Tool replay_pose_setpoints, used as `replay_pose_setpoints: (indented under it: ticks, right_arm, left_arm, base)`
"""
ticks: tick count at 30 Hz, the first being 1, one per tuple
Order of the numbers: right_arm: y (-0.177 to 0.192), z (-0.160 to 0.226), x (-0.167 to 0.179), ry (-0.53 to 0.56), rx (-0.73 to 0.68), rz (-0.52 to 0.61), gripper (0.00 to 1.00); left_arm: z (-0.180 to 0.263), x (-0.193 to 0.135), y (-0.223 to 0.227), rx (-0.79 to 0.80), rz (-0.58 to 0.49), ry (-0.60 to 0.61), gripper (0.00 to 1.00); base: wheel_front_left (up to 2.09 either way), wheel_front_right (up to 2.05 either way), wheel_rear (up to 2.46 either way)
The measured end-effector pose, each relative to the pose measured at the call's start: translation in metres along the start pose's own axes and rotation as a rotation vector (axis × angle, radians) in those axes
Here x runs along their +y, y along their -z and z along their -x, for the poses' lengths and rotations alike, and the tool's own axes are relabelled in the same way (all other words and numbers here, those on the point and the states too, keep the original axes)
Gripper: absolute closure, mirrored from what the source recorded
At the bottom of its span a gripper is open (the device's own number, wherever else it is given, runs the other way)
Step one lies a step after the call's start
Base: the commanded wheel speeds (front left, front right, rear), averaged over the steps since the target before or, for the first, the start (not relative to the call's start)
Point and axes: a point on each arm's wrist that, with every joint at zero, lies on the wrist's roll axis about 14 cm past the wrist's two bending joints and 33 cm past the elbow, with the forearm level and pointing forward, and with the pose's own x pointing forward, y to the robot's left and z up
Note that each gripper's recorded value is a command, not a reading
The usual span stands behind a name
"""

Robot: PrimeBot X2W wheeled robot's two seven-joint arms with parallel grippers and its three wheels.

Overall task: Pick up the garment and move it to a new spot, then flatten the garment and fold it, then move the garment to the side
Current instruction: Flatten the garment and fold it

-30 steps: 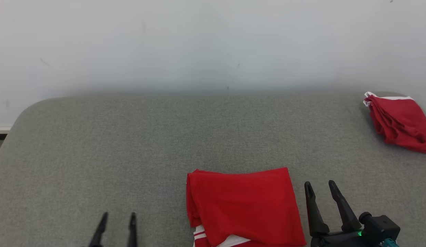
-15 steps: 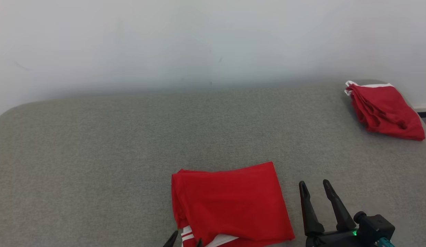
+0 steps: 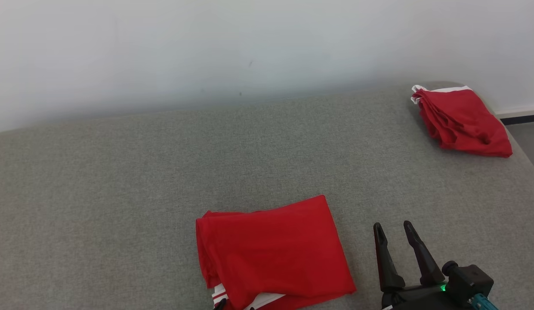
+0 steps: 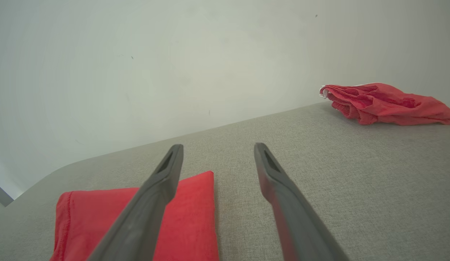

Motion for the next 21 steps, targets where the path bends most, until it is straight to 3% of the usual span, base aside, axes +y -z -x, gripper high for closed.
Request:
replay_pose_setpoints:
  ticks: [1,2,4,5,14,21]
  right_arm:
    - [0.001,0.000,-0.001,0.003,0.002,0.000,0.00]
    - [0.001,0.001,-0.002,0.006,0.002,0.001,0.00]
    - [0.000,0.001,-0.003,0.010,0.002,0.001,0.00]
    - [0.000,0.001,-0.003,0.011,0.001,0.001,0.00]
    - [0.002,0.001,0.003,-0.007,0.005,-0.004,0.00]
    - [0.003,-0.003,0.014,-0.042,0.005,-0.010,0.00]
  left_arm:
    - [-0.001,0.001,0.002,0.009,0.002,0.000,0.08]
    - [-0.002,0.001,0.005,0.020,0.003,0.001,0.43]
    - [-0.004,0.001,0.005,0.023,0.003,0.004,0.84]
    - [-0.005,0.002,0.003,0.016,0.007,0.002,1.00]
    - [0.000,0.012,-0.015,-0.043,-0.012,-0.027,1.00]
    - [0.021,0.016,0.001,-0.011,-0.019,-0.053,1.00]
  base:
    - [0.00,0.00,0.00]
    - [0.00,0.00,0.00]
    - [0.00,0.00,0.00]
    - [0.00,0.00,0.00]
    - [0.00,0.00,0.00]
    - [0.00,0.00,0.00]
